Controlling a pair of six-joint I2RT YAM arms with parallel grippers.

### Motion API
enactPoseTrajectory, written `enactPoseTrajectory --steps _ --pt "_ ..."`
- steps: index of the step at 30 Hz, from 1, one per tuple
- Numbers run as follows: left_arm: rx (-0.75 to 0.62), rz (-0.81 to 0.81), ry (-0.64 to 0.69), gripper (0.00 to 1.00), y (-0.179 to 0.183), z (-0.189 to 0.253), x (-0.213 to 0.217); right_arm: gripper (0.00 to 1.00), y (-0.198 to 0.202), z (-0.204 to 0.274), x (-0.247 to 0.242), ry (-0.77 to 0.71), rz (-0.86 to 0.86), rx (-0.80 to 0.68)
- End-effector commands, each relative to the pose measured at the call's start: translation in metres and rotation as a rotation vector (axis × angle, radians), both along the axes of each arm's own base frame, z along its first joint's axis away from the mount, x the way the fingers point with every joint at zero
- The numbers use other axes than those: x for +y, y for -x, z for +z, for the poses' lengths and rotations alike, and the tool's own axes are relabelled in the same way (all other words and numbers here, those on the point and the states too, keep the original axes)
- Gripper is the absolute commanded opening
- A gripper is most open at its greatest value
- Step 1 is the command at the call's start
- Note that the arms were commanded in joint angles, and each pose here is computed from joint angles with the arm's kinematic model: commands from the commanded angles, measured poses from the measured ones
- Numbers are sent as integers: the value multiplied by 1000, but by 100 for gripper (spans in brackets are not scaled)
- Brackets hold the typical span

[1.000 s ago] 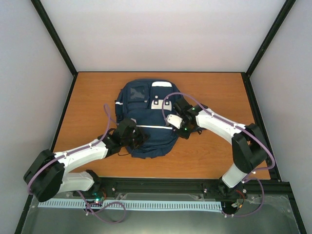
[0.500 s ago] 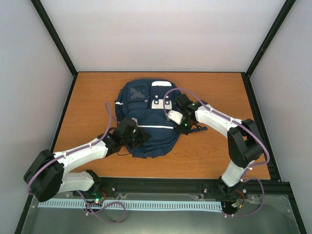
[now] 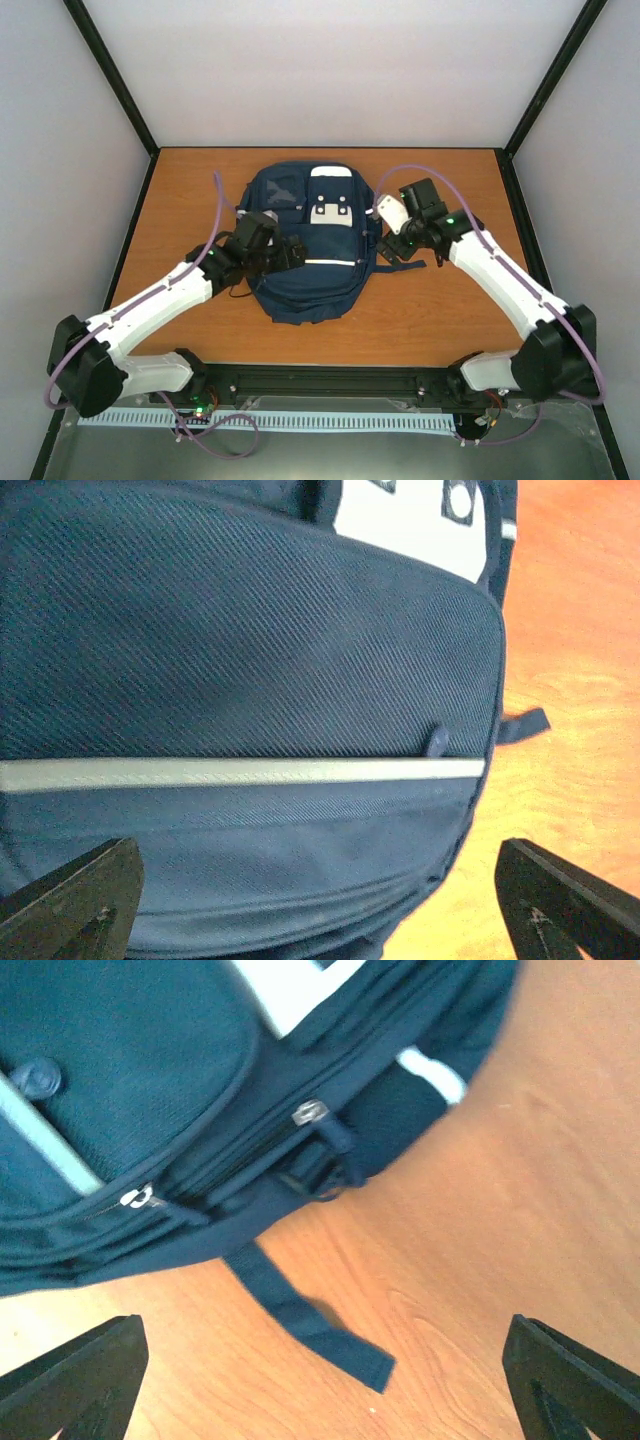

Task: Pack the student bag
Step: Zip the student bag at the center of the board.

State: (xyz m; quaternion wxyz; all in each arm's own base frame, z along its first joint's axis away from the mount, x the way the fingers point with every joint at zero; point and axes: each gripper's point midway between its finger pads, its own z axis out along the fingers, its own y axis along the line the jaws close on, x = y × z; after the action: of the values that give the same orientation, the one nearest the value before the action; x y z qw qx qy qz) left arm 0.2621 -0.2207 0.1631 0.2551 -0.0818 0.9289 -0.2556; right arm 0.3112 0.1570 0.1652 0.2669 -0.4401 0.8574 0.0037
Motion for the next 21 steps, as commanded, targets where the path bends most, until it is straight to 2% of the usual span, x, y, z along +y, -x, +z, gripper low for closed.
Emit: enactPoseTrajectory --steps 1,3,5,8,13,16,21 --pt "-114 -9 -166 100 -18 23 36 100 -11 40 -15 -98 -142 -142" --pt "-145 -8 -250 100 -27 30 49 100 -10 38 -25 -62 -179 -149" --pt "-169 77 -383 100 -38 33 75 100 -6 26 -28 -16 -173 -99" --pt "-159 165 -495 100 -51 26 105 100 3 14 -15 -74 -110 -52" --pt "-33 223 -400 100 -64 -12 112 100 17 38 2 -320 -59 -244" --pt "-8 179 -339 100 -66 -30 96 100 27 44 -2 -354 -20 -296" --pt "-24 15 -177 100 -72 -44 46 100 36 42 -8 -393 -16 -282"
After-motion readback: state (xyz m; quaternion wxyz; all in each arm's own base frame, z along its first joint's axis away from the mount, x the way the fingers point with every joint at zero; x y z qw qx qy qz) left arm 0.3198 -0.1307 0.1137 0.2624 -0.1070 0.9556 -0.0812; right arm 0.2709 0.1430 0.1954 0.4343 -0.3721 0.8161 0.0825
